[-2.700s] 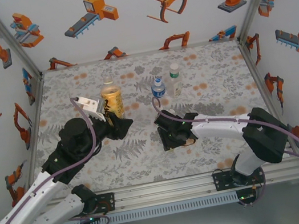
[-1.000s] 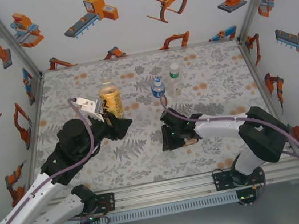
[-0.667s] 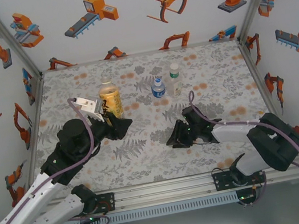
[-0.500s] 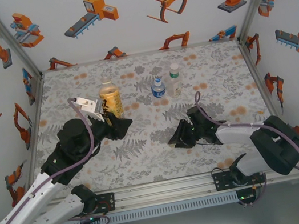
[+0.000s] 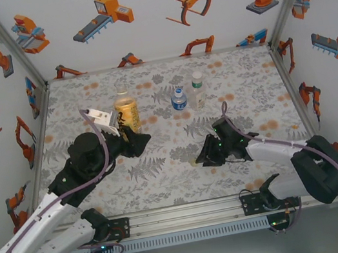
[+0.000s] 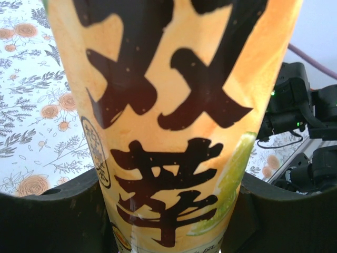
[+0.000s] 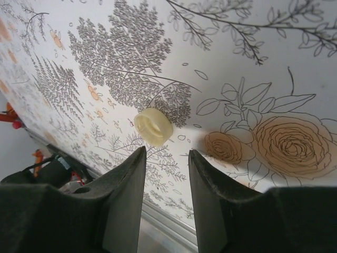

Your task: Screw on the bottle caps

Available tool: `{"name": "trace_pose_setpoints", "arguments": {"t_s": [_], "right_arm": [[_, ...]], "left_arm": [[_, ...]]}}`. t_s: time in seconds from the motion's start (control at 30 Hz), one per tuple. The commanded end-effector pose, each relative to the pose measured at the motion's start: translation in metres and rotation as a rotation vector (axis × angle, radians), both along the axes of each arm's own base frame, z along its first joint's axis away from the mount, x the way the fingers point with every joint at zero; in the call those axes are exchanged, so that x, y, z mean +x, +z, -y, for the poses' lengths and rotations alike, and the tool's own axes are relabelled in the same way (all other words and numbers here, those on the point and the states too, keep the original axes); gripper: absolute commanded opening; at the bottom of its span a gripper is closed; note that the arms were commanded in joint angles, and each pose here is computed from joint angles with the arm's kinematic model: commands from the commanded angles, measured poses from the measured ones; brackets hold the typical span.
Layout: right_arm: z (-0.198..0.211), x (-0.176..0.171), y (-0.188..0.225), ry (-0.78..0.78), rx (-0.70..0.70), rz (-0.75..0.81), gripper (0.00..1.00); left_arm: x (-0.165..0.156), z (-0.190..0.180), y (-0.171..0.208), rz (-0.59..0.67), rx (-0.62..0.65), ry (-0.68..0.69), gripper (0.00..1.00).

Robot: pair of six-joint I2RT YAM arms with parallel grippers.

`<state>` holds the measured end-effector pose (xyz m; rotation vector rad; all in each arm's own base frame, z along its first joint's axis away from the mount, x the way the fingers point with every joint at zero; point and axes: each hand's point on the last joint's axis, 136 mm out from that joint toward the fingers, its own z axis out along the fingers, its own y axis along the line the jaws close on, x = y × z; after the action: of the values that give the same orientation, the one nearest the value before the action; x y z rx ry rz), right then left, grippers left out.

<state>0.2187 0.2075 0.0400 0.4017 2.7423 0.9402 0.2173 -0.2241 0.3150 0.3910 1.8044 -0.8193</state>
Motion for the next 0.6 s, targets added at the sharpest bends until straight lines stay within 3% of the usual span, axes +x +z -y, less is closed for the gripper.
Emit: {"name": "trace_pose_setpoints", "arguments": {"t_s": [0.0,0.2,0.57], "right_arm": [[0.005,0.004,0.02,0.083,-0.127,0.071,0.38],[-0.008,0.011,0.038,0.17,-0.247,0.132,0.46],[-0.038,0.019,0.032,0.287,-0.348,0.138,0.48]], "left_arm": [[0.001,0.001,0.008,0.007,-0.033,0.001,0.0],[0.002,0.001,0.008,0.009,-0.039,0.005,0.0],[-0.001,-0.007,0.006,0.015,-0.023,0.024,0.0]]}}
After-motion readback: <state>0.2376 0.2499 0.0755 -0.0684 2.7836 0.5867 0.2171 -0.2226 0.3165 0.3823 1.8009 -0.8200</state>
